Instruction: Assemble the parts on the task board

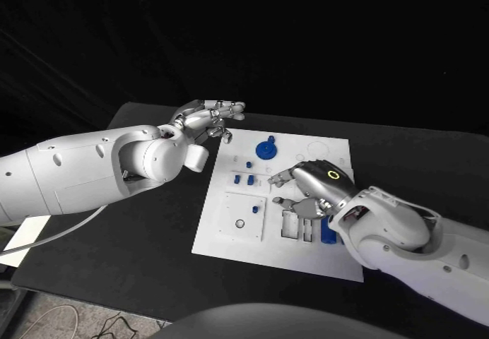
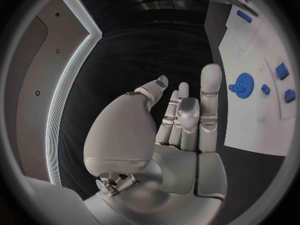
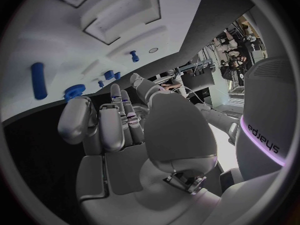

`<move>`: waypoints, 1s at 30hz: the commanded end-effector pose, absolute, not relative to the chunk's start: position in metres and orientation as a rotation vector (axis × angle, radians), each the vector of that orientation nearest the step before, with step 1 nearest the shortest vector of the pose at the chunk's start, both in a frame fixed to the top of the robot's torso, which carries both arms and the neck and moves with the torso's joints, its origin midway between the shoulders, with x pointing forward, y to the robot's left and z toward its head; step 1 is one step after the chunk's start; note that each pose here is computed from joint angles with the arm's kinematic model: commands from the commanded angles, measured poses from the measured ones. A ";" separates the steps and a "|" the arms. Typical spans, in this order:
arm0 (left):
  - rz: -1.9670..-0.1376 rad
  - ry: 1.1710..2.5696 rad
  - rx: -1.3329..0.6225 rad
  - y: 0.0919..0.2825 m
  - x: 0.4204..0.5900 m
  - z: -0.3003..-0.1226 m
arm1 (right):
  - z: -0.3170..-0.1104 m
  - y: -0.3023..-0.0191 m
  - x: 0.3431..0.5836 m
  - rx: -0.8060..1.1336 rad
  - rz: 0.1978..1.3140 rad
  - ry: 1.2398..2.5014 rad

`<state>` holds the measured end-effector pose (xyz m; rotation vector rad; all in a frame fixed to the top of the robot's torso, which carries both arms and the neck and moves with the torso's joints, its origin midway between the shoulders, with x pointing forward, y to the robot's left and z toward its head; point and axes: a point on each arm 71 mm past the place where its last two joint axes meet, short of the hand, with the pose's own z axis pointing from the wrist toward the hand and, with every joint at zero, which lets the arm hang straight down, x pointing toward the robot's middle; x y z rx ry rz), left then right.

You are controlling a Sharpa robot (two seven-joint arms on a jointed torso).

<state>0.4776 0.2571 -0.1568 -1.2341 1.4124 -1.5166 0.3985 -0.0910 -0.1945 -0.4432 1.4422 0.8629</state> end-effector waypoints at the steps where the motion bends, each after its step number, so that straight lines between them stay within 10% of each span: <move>1: -1.539 1.427 -1.213 0.256 0.476 -0.156 | -0.186 -0.112 0.411 -0.405 0.778 1.521; 30: -1.537 1.428 -1.211 0.255 0.479 -0.156 | -0.194 -0.143 0.439 -0.477 0.597 1.641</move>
